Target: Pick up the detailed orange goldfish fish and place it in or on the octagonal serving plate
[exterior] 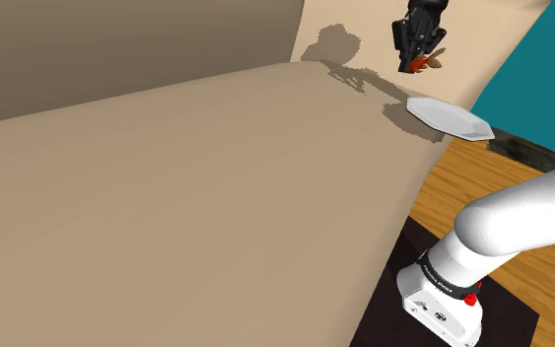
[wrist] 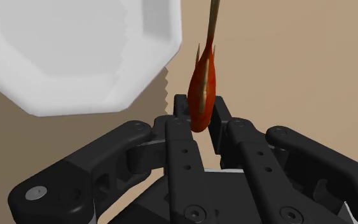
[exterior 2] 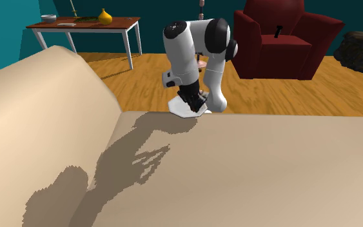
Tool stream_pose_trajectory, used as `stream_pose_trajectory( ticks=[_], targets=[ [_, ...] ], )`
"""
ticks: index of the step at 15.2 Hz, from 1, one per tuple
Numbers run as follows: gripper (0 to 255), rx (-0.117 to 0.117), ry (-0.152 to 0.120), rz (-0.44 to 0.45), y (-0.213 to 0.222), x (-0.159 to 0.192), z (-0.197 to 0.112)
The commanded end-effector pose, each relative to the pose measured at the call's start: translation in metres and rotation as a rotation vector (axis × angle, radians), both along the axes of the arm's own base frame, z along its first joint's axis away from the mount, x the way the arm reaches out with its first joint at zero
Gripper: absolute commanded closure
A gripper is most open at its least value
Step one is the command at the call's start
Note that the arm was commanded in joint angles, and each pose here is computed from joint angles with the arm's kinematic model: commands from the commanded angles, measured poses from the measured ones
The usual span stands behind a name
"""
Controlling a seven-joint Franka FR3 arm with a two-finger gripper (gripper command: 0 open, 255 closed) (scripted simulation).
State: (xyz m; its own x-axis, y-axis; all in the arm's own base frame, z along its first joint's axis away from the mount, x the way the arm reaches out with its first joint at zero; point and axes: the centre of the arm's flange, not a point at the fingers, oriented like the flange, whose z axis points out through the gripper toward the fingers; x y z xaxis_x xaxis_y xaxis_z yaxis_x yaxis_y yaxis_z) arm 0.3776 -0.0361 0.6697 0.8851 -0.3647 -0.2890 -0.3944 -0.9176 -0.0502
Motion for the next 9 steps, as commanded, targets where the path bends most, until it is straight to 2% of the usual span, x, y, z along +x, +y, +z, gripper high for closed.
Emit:
stream_pose_trajectory(
  ticks=[1,9],
  targets=[
    [255,0.000,0.000,0.000,0.001,0.000,0.009],
    [255,0.000,0.000,0.000,-0.073,-0.076,0.007]
  ],
)
